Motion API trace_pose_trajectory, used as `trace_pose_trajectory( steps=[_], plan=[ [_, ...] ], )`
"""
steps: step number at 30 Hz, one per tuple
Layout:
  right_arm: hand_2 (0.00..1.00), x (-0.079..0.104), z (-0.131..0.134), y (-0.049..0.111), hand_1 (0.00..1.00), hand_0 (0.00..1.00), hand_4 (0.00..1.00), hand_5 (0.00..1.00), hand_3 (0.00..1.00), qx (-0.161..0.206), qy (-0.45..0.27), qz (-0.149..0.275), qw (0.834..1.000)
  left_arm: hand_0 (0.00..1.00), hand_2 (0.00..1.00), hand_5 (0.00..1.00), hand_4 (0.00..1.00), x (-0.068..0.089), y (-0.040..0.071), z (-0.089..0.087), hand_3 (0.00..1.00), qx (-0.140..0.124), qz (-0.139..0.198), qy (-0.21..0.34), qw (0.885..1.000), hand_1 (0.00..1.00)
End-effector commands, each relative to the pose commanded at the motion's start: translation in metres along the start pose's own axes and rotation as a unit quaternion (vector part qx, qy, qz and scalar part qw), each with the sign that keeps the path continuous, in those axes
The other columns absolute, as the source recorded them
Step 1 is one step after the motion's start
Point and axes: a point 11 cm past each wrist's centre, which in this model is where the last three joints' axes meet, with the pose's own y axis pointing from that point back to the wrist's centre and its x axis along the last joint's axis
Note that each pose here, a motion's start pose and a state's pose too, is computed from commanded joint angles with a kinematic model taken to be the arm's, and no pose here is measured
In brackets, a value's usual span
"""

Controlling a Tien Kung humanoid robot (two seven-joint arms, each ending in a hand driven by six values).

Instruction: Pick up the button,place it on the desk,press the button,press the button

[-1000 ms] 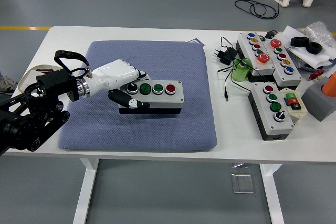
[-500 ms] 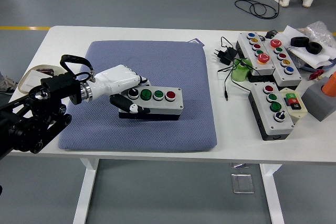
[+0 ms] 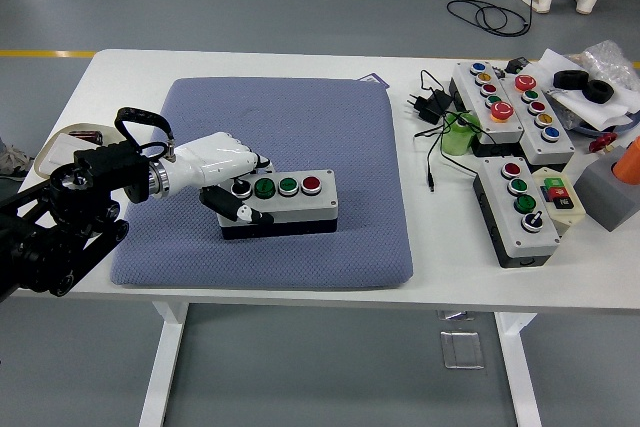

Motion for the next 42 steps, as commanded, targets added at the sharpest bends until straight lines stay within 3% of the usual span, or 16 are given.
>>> trace_pose_trajectory(
  steps=[1, 6, 7, 12, 13, 24, 25, 30, 31, 33, 38, 42],
  plan=[
    [0.609, 0.0, 0.0, 0.0, 0.478, 0.634, 0.299, 0.247, 0.564, 0.0, -0.001, 0.0, 1.0, 0.57, 0.607, 0.111, 0.719, 0.001, 0.0, 0.001, 0.773, -0.001, -0.001, 0.0, 1.0, 0.53],
    [0.609, 0.0, 0.0, 0.0, 0.478, 0.634, 0.299, 0.247, 0.564, 0.0, 0.0, 0.0, 1.0, 0.57, 0.607, 0.111, 0.719, 0.004, 0.0, 0.003, 0.773, -0.005, -0.004, 0.003, 1.0, 0.53],
    [0.609, 0.0, 0.0, 0.0, 0.478, 0.634, 0.299, 0.246, 0.564, 0.0, 0.0, 0.0, 1.0, 0.725, 0.774, 0.189, 0.785, 0.005, 0.0, 0.003, 0.892, -0.005, -0.004, 0.004, 1.0, 0.703],
    [0.609, 0.0, 0.0, 0.0, 0.478, 0.634, 0.299, 0.246, 0.564, 0.0, -0.001, 0.0, 1.0, 0.725, 0.774, 0.189, 0.785, 0.009, 0.001, 0.004, 0.892, -0.007, 0.002, 0.011, 1.0, 0.703],
    [0.609, 0.0, 0.0, 0.0, 0.478, 0.634, 0.299, 0.246, 0.564, 0.0, -0.001, 0.0, 1.0, 0.86, 0.911, 0.246, 0.847, 0.009, 0.001, 0.004, 0.96, -0.007, 0.002, 0.012, 1.0, 0.827],
    [0.609, -0.001, 0.003, -0.001, 0.478, 0.634, 0.299, 0.246, 0.564, -0.002, -0.001, -0.001, 1.0, 0.876, 0.932, 0.278, 0.869, 0.007, 0.003, 0.008, 0.975, -0.011, -0.007, 0.051, 0.999, 0.842],
    [0.609, -0.001, 0.003, -0.001, 0.478, 0.634, 0.3, 0.246, 0.564, -0.003, -0.001, -0.001, 1.0, 0.945, 0.998, 0.396, 0.96, 0.008, 0.004, 0.009, 0.998, -0.012, -0.007, 0.057, 0.998, 0.931],
    [0.609, -0.002, 0.004, -0.001, 0.478, 0.634, 0.3, 0.246, 0.564, -0.004, 0.0, -0.002, 1.0, 0.945, 0.998, 0.396, 0.96, 0.016, 0.006, 0.015, 0.998, -0.021, -0.004, 0.085, 0.996, 0.931],
    [0.609, -0.002, 0.005, -0.001, 0.478, 0.634, 0.3, 0.247, 0.564, -0.004, -0.001, -0.002, 1.0, 0.99, 0.998, 0.569, 0.998, 0.019, 0.007, 0.016, 0.998, -0.025, -0.003, 0.092, 0.995, 0.976],
    [0.609, -0.002, 0.005, -0.001, 0.478, 0.634, 0.3, 0.247, 0.564, -0.004, -0.001, -0.002, 1.0, 0.99, 0.998, 0.569, 0.998, 0.022, 0.008, 0.019, 0.998, -0.029, 0.0, 0.099, 0.995, 0.976],
    [0.609, -0.002, 0.005, -0.001, 0.478, 0.634, 0.301, 0.246, 0.564, -0.004, -0.001, -0.002, 1.0, 0.986, 0.998, 0.616, 0.998, 0.044, 0.016, 0.025, 0.998, -0.042, 0.034, 0.133, 0.99, 0.976],
    [0.609, -0.002, 0.005, -0.001, 0.478, 0.634, 0.301, 0.246, 0.564, -0.004, -0.001, -0.002, 1.0, 0.986, 0.998, 0.616, 0.998, 0.073, 0.026, 0.027, 0.998, -0.037, 0.09, 0.129, 0.987, 0.976]
  ],
)
